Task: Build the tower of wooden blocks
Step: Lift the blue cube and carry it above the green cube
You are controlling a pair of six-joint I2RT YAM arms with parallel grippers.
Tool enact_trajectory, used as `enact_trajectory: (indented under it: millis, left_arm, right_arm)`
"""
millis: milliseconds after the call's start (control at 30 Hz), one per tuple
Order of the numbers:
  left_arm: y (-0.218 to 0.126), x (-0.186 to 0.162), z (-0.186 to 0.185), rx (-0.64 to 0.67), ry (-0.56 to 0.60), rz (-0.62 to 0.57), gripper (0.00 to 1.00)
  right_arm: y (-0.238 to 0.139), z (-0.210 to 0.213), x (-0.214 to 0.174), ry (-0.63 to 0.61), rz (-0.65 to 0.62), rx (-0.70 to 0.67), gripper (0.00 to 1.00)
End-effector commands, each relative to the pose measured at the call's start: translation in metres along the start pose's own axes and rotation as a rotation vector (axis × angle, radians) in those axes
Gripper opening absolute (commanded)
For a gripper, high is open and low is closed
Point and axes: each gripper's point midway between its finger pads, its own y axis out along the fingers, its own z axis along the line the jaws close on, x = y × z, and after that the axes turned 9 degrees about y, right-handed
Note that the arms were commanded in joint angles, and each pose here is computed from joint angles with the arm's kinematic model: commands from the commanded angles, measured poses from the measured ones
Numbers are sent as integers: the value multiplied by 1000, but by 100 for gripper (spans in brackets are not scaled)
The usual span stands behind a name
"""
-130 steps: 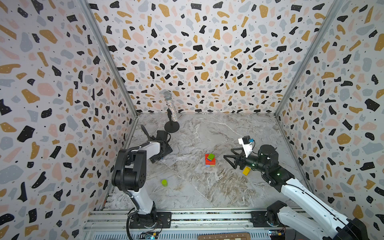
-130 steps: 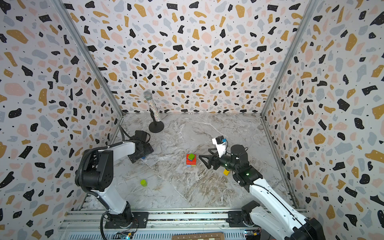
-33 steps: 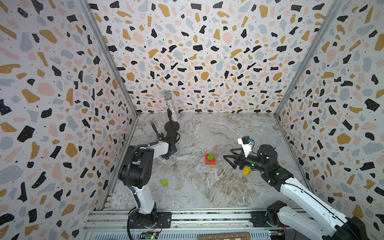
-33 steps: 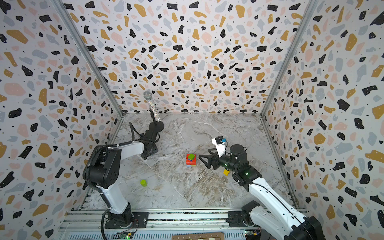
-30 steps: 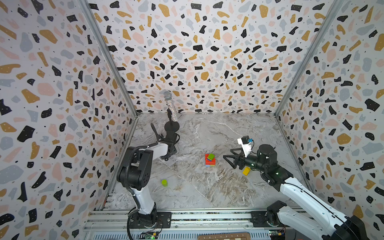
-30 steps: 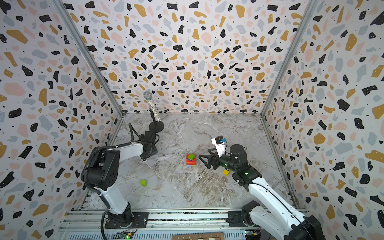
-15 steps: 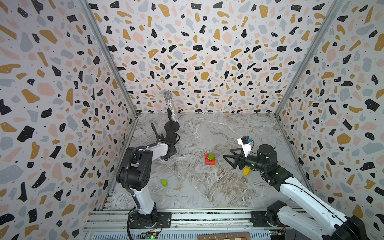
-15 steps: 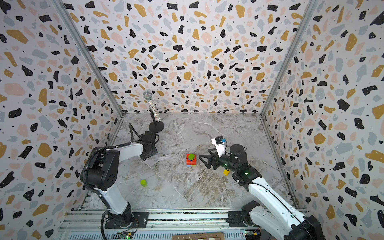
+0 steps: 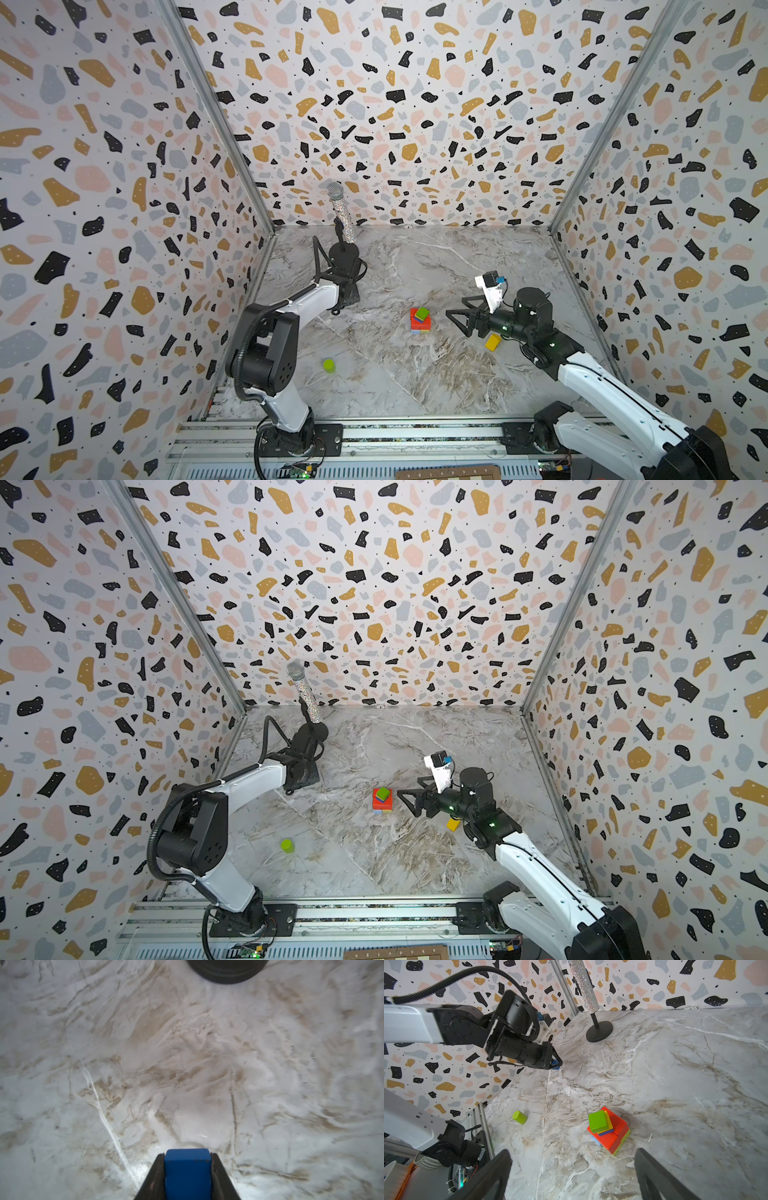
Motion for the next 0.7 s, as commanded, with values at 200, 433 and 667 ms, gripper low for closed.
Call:
enact_trajectory:
  millis: [200,433,667]
  left_arm:
    - [-67,26,-49,-104,190,-80,17]
    - [-97,24,-93,-176,309,-100,17]
    - [-117,13,-136,-263,464,-116,18]
  right_arm:
    - [-7,-6,12,48,-43,24,99]
    - [-16,-23,19,95,-81,-18,99]
    - [-20,-38,19,143,-95,-28,99]
